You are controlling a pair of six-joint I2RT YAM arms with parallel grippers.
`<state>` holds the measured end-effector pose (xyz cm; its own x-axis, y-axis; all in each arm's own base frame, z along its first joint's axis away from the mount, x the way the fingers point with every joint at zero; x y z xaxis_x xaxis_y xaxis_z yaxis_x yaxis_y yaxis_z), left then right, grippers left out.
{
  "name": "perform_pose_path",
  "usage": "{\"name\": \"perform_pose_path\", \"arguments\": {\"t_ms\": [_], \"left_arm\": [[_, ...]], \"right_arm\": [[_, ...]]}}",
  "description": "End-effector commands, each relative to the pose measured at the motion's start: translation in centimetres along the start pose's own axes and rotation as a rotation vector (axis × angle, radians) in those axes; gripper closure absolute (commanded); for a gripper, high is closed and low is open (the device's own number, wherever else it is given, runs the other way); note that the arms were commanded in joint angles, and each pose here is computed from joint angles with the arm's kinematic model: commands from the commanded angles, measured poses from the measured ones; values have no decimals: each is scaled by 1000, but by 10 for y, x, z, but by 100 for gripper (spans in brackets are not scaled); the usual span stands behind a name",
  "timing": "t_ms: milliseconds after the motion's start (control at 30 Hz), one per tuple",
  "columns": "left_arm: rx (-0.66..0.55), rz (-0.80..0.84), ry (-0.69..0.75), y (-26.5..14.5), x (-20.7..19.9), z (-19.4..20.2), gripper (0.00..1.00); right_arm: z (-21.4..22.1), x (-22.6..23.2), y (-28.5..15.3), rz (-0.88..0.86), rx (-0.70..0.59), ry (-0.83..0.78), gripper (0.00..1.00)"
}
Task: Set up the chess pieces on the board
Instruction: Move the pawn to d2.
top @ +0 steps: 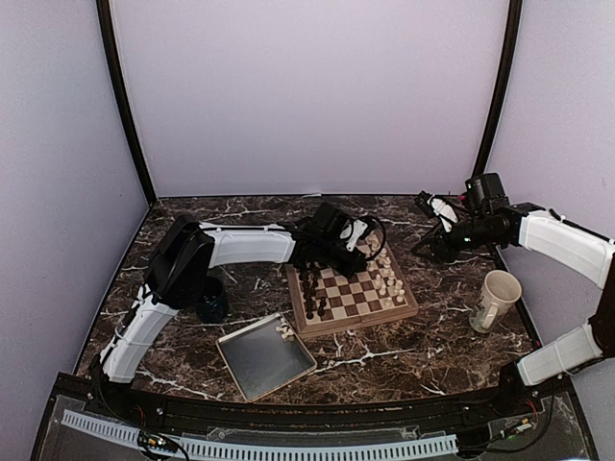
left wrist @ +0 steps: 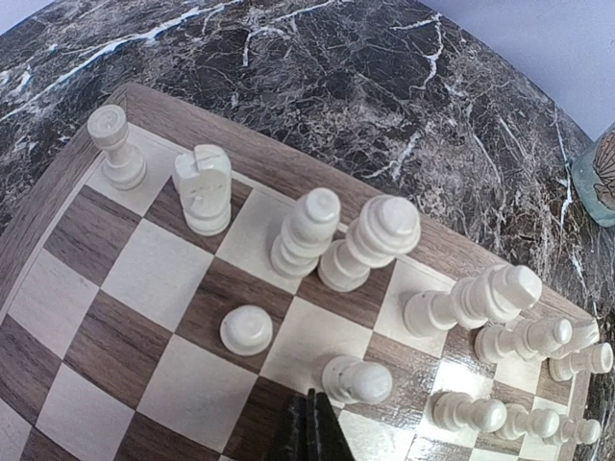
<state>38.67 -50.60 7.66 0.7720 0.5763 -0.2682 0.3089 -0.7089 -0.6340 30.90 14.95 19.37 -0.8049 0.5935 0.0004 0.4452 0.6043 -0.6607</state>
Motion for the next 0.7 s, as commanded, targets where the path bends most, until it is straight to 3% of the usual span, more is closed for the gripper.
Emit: {"name": "perform_pose_path", "arguments": {"t_ms": [0, 667], "left_arm": [[-37, -2, 1, -24, -10, -26, 98], [-19, 11, 24, 6, 4, -13, 97]], "right_arm": [[0, -1, 2, -8, -11, -8, 51], [2, -1, 4, -9, -3, -6, 51]]}}
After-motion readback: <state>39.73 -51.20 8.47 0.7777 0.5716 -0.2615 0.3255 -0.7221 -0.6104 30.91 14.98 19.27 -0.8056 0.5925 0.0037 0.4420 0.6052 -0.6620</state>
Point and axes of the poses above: each gripper's point midway between its finger pads, its own y axis out along the fingers, its own x axis along the line the jaws close on, z = x × y, the point moved 3 cm from there along -y, back along the fingers, and after that the axes turned 4 degrees about -y, right-handed, at the moved point
